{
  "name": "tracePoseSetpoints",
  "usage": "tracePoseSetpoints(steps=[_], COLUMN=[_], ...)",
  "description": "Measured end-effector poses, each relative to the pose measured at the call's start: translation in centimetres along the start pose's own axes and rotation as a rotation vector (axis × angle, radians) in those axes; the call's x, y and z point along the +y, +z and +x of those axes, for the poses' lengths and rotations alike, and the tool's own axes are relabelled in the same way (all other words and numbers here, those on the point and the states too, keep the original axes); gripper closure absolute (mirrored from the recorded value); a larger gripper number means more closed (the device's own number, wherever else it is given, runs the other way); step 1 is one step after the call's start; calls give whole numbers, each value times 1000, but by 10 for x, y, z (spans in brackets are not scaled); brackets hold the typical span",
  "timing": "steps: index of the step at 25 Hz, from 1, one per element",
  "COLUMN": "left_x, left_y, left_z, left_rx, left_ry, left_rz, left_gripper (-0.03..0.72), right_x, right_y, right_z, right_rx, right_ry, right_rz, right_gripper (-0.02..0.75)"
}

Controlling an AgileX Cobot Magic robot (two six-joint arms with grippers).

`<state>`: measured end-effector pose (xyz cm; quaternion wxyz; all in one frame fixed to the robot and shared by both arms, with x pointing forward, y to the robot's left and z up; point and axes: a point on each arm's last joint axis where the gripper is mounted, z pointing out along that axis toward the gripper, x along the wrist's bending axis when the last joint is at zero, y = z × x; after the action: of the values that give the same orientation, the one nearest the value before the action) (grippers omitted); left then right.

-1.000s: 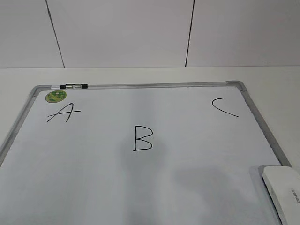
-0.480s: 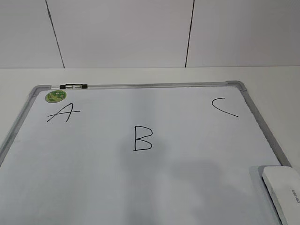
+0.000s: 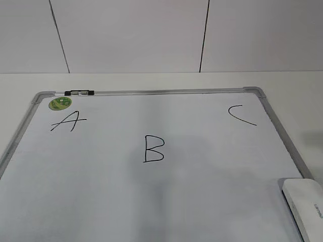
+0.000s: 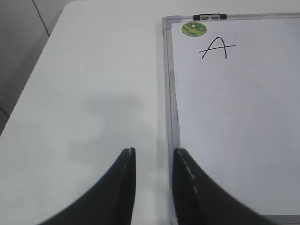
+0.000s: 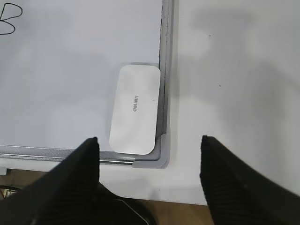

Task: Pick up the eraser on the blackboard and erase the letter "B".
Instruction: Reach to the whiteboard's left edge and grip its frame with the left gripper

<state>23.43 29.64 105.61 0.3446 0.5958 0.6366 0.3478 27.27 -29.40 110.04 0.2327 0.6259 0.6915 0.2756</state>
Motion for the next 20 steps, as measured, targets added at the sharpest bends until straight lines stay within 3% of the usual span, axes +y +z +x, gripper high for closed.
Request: tracePoseSetpoints(steps=[5,10,14,20], left_x=[19,36,52,85], left_y=[7,35,69,131], left_z=[0,-1,-4,-4], left_rx=[-14,-37,-63,-73], left_ry=[-8,-13,-49,-36], left_rz=[114,317,510,741], left_gripper=[464,461,459,457], right_x=[16,26,30,32], right_y=[16,33,42,46], right_z=[1,1,5,6], right_rx=[-5,-6,22,36], right_ry=[38,50,67,75], right_rz=[99,194,240,261], right_gripper=[219,219,219,219])
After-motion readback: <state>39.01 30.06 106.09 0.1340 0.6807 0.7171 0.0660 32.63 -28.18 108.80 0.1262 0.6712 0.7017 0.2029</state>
